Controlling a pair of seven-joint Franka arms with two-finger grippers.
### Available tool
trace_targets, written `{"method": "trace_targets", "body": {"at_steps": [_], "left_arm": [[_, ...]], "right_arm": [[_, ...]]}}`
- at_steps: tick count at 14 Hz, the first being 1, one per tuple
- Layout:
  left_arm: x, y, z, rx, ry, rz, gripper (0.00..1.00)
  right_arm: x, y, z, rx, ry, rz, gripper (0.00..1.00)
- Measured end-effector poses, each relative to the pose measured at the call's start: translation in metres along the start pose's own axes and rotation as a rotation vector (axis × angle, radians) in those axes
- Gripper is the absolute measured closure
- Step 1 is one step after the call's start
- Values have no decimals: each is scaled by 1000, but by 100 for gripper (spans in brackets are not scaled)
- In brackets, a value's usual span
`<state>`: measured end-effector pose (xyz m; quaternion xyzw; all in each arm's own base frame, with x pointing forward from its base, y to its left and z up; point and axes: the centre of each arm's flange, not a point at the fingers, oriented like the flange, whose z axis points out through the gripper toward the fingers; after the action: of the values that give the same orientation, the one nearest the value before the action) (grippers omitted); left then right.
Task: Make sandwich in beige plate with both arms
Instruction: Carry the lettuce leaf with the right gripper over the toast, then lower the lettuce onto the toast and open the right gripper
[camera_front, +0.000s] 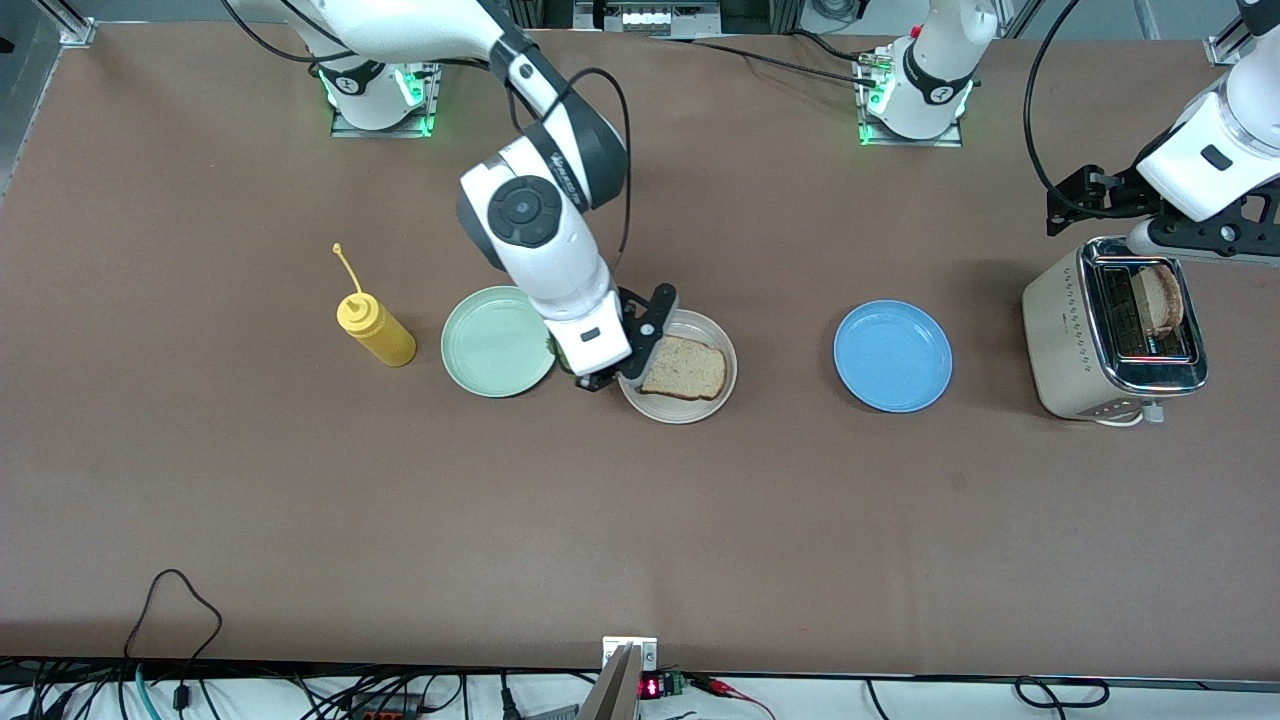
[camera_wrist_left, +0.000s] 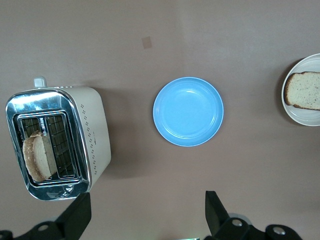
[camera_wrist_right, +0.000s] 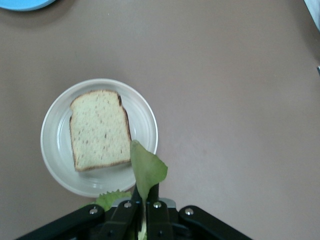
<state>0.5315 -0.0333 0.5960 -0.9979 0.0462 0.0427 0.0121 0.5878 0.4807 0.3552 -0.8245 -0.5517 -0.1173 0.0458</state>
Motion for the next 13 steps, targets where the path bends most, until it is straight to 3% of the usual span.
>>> {"method": "trace_targets", "body": {"at_steps": [6,13], "left_arm": [[0,0,0,0,-1,0,0],[1,0,1,0,-3,0,0]], "right_arm": [[23,-55,80,-33,78,81,95],[25,-77,116,-37,98,128,95]]}}
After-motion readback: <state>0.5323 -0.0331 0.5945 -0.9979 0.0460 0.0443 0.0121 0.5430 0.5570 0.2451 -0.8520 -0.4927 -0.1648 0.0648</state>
